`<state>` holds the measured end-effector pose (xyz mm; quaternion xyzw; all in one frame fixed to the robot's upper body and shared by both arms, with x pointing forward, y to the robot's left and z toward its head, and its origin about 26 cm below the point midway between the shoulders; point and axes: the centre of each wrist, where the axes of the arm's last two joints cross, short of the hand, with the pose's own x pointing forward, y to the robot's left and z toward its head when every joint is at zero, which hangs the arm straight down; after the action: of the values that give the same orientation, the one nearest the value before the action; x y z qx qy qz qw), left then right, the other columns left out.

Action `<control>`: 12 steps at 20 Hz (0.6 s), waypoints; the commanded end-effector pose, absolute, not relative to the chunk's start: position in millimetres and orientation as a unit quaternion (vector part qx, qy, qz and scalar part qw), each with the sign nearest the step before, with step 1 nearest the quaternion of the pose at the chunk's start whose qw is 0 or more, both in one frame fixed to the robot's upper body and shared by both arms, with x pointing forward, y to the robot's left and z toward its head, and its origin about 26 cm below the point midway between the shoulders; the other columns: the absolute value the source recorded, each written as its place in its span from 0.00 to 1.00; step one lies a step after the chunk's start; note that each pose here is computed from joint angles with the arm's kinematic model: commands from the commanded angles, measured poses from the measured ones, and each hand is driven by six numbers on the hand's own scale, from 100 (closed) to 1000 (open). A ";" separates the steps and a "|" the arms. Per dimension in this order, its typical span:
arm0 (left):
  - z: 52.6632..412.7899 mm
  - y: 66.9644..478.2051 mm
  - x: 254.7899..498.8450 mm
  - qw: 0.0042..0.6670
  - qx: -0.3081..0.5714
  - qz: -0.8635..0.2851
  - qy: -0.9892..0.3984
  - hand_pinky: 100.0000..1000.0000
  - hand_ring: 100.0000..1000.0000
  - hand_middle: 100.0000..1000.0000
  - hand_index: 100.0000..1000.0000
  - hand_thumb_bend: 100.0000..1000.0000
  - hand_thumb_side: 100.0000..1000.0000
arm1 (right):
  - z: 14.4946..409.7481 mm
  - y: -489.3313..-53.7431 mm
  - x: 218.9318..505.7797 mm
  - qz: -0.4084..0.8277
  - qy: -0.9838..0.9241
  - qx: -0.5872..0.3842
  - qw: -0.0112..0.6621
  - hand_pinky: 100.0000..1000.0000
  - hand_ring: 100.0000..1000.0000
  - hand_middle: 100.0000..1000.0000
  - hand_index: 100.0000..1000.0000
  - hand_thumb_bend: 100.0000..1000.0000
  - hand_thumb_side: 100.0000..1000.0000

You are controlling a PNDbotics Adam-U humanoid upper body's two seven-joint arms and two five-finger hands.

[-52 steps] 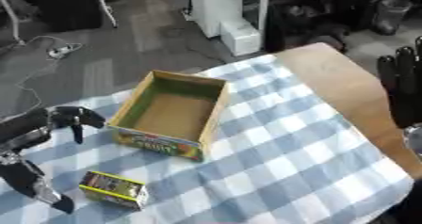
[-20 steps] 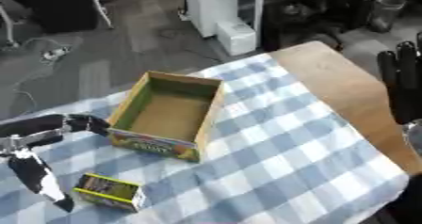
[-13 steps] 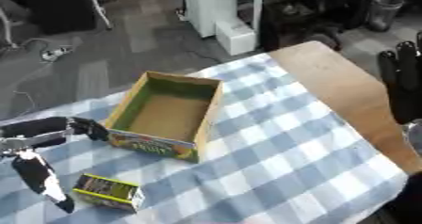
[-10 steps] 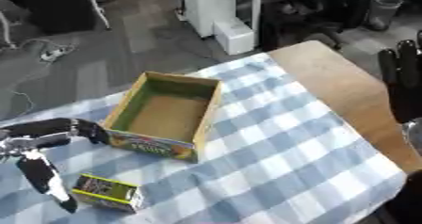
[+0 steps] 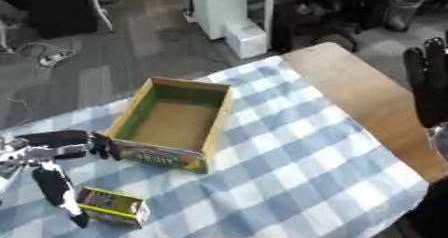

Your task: Pick up objects on the table and place them in the box.

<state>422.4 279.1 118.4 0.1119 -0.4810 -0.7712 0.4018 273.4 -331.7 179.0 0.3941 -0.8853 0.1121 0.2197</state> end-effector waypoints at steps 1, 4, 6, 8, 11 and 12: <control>129.8 276.2 426.8 0.400 0.126 -0.775 -0.472 0.76 0.77 0.79 0.82 0.87 0.28 | 192.1 -334.1 273.6 0.149 -0.895 0.383 0.174 0.27 0.21 0.18 0.36 0.00 0.83; 126.4 271.9 427.8 0.415 0.125 -0.776 -0.459 0.77 0.78 0.79 0.82 0.85 0.28 | 192.7 -334.6 273.6 0.146 -0.896 0.382 0.174 0.27 0.21 0.18 0.36 0.00 0.83; 124.4 270.4 428.2 0.425 0.125 -0.775 -0.451 0.76 0.78 0.79 0.83 0.84 0.28 | 192.9 -334.7 273.7 0.146 -0.896 0.382 0.174 0.27 0.21 0.18 0.36 0.00 0.83; 120.8 269.5 428.1 0.442 0.120 -0.770 -0.445 0.75 0.77 0.78 0.84 0.82 0.28 | 193.1 -334.9 273.7 0.145 -0.896 0.381 0.174 0.27 0.21 0.18 0.36 0.00 0.83; 119.0 267.5 427.3 0.453 0.117 -0.765 -0.444 0.75 0.77 0.78 0.84 0.82 0.28 | 193.2 -334.9 273.7 0.145 -0.897 0.381 0.174 0.27 0.21 0.18 0.36 0.00 0.83; 118.6 266.8 427.0 0.454 0.117 -0.764 -0.444 0.75 0.77 0.77 0.84 0.82 0.28 | 193.2 -335.0 273.7 0.145 -0.897 0.381 0.174 0.27 0.21 0.18 0.36 0.00 0.83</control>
<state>424.7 266.2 108.0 0.1086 -0.4385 -0.7670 0.4557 273.4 -333.3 180.3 0.3906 -0.8884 0.1071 0.2161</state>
